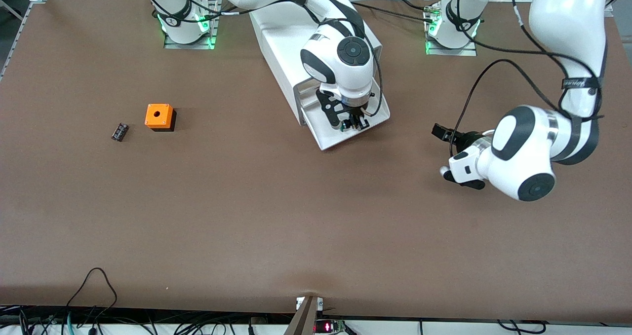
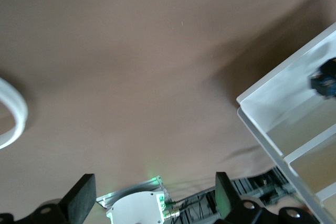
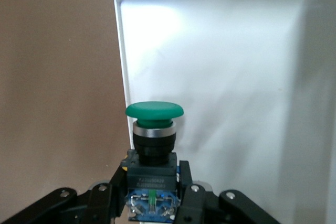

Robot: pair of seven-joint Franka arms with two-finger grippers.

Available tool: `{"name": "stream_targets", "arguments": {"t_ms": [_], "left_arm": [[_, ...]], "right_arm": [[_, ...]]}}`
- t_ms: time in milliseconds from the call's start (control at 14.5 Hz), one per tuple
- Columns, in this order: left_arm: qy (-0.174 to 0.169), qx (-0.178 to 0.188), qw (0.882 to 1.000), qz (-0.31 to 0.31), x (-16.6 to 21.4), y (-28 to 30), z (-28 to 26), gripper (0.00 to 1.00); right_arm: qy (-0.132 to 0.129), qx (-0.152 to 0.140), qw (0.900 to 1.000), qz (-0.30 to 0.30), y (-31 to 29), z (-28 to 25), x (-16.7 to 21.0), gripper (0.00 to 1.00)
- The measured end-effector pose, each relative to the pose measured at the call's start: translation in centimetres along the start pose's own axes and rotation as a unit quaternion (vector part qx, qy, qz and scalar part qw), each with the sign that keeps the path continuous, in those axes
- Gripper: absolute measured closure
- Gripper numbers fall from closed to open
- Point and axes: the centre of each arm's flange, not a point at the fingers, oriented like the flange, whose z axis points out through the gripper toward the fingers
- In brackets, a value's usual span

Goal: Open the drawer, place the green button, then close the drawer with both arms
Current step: 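Open the right gripper over the drawer while the left gripper moves aside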

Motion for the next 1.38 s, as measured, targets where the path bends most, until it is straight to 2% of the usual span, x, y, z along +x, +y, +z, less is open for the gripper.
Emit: {"name": "stream_targets", "arguments": {"t_ms": [138,276,345,483,621,690,828,1103,1379], "left_arm": [[0.052,0.013,0.999,-0.008,-1.6,-0.1,-4.5,0.0],[0.115,0.031,0.993,-0.012,-2.7,-0.5,-8.9,0.0],[0.135,0.039,0.99,-0.014,-3.1,-0.6,-10.4,0.0],[0.158,0.046,0.986,-0.016,-2.8,-1.0,-11.7,0.0],[0.16,0.054,0.985,-0.021,-1.4,-1.9,-11.4,0.0],[0.157,0.054,0.986,-0.022,-0.7,-2.2,-10.9,0.0],[0.16,0.054,0.985,-0.025,0.3,-2.6,-10.4,0.0],[0.221,0.063,0.972,-0.053,1.2,-2.1,-9.8,0.01],[0.284,0.063,0.952,-0.098,-0.7,-0.7,-4.9,0.01]], "right_arm": [[-0.004,0.005,1.0,0.003,0.2,0.9,-0.2,0.59],[-0.005,0.005,1.0,0.003,0.5,1.3,-0.5,0.59],[-0.005,0.005,1.0,0.003,0.6,1.3,-0.6,0.59],[-0.005,0.005,1.0,0.002,0.7,1.4,-0.7,0.59],[-0.004,0.005,1.0,0.003,0.7,1.4,-0.7,0.59],[-0.004,0.005,1.0,0.003,0.7,1.4,-0.7,0.54],[-0.004,0.005,1.0,0.004,0.7,1.4,-0.6,0.35],[-0.004,0.007,1.0,0.006,0.5,1.3,-0.5,0.01],[-0.003,0.018,1.0,0.013,-0.5,0.0,0.4,0.0]]}}
